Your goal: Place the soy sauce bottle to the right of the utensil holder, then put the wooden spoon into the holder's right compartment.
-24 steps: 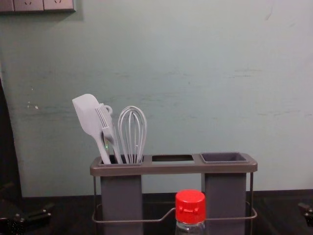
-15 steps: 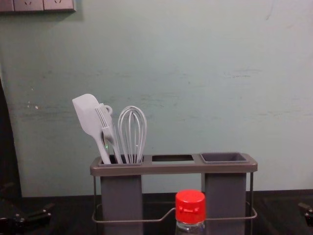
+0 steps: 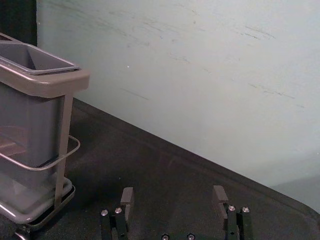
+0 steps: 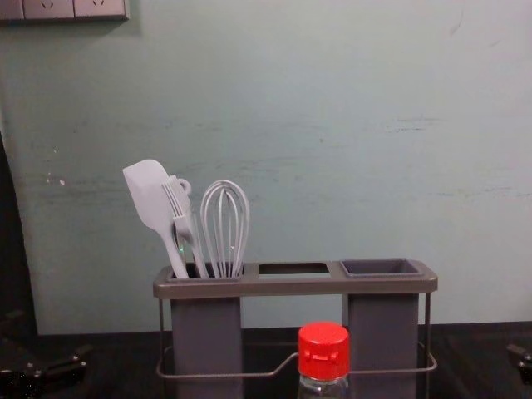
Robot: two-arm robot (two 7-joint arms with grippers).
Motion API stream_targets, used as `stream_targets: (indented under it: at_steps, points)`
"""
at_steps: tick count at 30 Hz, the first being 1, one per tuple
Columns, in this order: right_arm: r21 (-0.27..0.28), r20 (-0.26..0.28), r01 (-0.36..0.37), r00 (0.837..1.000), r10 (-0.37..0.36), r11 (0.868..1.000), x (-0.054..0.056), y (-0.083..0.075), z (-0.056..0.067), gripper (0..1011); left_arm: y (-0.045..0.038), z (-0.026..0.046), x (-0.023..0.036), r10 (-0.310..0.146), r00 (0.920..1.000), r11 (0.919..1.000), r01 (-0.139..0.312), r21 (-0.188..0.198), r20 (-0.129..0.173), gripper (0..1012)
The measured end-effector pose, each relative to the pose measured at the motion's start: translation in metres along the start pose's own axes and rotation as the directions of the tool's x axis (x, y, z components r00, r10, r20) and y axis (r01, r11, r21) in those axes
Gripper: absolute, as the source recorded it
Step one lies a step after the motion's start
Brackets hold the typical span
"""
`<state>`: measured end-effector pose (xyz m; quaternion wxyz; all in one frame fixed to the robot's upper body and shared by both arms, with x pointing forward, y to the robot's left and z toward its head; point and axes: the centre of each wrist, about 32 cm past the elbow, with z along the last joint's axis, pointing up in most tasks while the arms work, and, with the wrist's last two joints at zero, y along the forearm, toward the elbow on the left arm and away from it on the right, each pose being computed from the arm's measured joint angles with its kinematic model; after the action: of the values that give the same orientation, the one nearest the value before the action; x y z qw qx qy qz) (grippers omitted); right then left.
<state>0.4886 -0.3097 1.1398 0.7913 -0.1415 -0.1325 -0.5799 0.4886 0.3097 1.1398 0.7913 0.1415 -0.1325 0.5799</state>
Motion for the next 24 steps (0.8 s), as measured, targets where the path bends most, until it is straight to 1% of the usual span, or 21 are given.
stream_targets:
  at_steps: [24]
  points:
    - [0.004,0.0,0.003,1.0,-0.003,1.0,-0.0002,-0.0009,0.0003,1002,0.0,0.0,0.0,0.0,1.0,1.0,0.0,0.0,0.0,1011]
